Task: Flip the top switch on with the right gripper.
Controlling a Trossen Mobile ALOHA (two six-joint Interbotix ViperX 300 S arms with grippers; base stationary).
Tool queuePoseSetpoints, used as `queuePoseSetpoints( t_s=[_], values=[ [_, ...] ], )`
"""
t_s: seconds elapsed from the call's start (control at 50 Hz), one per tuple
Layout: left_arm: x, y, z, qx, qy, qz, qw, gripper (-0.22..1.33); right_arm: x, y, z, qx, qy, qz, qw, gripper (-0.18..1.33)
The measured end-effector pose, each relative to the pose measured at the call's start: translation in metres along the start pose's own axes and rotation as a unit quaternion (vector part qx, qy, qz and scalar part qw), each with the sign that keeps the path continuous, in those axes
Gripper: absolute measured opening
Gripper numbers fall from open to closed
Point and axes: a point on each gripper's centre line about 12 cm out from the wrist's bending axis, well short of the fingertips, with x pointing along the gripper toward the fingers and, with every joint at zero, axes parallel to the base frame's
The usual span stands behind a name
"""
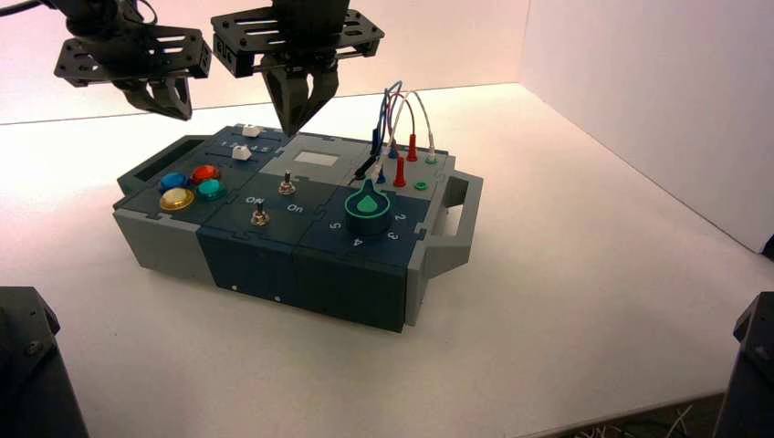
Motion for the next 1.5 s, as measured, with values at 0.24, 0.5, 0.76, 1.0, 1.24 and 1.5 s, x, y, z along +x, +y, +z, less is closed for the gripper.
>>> queuePoseSetpoints(
  t_s=[0.24, 0.5, 0.76, 1.0, 1.24, 1.5],
  values=[
    [-0.023, -0.001, 0.002, 0.0, -0.03, -0.003, 0.9995, -0.16, -0.003, -0.001, 0.008, -0.004, -0.026, 0.0, 0.9996, -0.14],
    [-0.061, -0.003, 0.011, 0.003, -0.095, -0.009, 0.9955, -0.16, -0.026, 0.001, 0.025, 0.006, -0.107, 0.017, 0.994, -0.14],
    [-0.073, -0.003, 0.016, 0.002, -0.119, -0.011, 0.9928, -0.16, -0.026, -0.017, 0.031, 0.032, -0.129, 0.014, 0.9911, -0.14],
    [-0.074, -0.01, 0.017, 0.011, -0.129, -0.017, 0.9915, -0.16, -0.026, -0.019, 0.04, 0.034, -0.146, 0.016, 0.9886, -0.14],
    [-0.077, -0.012, 0.016, 0.014, -0.14, -0.02, 0.9899, -0.16, -0.035, -0.017, 0.052, 0.035, -0.168, 0.02, 0.9849, -0.14],
    [-0.082, -0.013, 0.013, 0.018, -0.146, -0.023, 0.9889, -0.16, -0.043, -0.015, 0.064, 0.035, -0.186, 0.023, 0.9816, -0.14]
  ],
)
